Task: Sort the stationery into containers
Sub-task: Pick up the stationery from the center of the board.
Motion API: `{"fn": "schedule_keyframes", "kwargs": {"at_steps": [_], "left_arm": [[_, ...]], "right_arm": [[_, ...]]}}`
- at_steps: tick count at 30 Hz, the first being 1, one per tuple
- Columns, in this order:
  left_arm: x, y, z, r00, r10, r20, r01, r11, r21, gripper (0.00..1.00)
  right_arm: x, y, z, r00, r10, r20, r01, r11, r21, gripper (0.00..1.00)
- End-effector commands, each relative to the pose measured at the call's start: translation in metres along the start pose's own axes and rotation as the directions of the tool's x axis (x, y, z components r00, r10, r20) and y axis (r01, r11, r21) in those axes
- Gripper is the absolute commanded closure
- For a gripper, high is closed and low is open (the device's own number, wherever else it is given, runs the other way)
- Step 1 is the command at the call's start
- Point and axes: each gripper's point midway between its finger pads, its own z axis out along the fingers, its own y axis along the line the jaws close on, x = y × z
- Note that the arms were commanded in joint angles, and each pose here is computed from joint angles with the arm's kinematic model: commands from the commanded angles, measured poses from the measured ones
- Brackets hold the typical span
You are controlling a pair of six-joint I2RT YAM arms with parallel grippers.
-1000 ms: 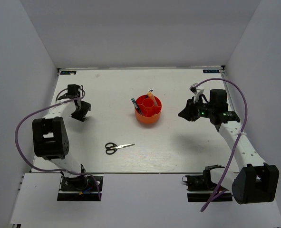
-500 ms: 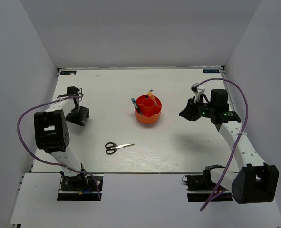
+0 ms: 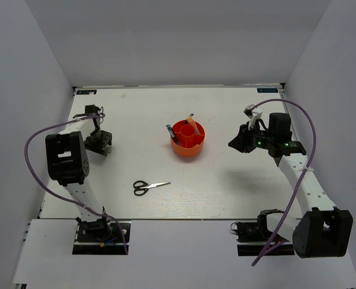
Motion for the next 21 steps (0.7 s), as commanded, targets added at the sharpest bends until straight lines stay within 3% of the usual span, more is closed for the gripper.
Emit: {"fn": "schedule_keyframes", "kwargs": {"at_steps": [1,6,10,16,19,21], "left_arm": [[-0.012,-0.006,-0.005,0.999,-0.017,0.035,0.017,1.0,-0.004,0.35],[-0.01,0.004,0.005,1.0,-0.025,0.013,0.025,0.998,-0.051,0.35],[-0.011,0.009,0.007,1.0,-0.02,0.001,0.02,0.996,-0.09,0.43],[-0.005,0.015,0.005,1.0,0.012,-0.019,-0.014,0.997,-0.077,0.76],[0.006,0.012,-0.002,0.997,0.049,-0.063,-0.05,0.998,-0.024,0.92],[0.018,0.001,-0.016,0.989,0.127,-0.07,-0.121,0.989,0.082,1.0]], "right_arm": [[-0.004,0.001,0.0,1.0,0.003,0.016,-0.002,1.0,-0.015,0.76],[-0.004,-0.001,-0.002,1.0,0.005,0.019,-0.005,1.0,-0.007,0.76],[-0.006,-0.002,-0.003,1.0,0.007,0.025,-0.007,1.0,-0.006,0.76],[-0.007,-0.002,-0.006,0.999,0.027,0.036,-0.026,1.0,-0.012,0.76],[-0.008,-0.002,-0.008,0.998,0.033,0.046,-0.032,0.999,-0.017,0.76],[-0.011,-0.003,-0.009,0.998,0.031,0.053,-0.031,0.999,-0.014,0.76]]}}
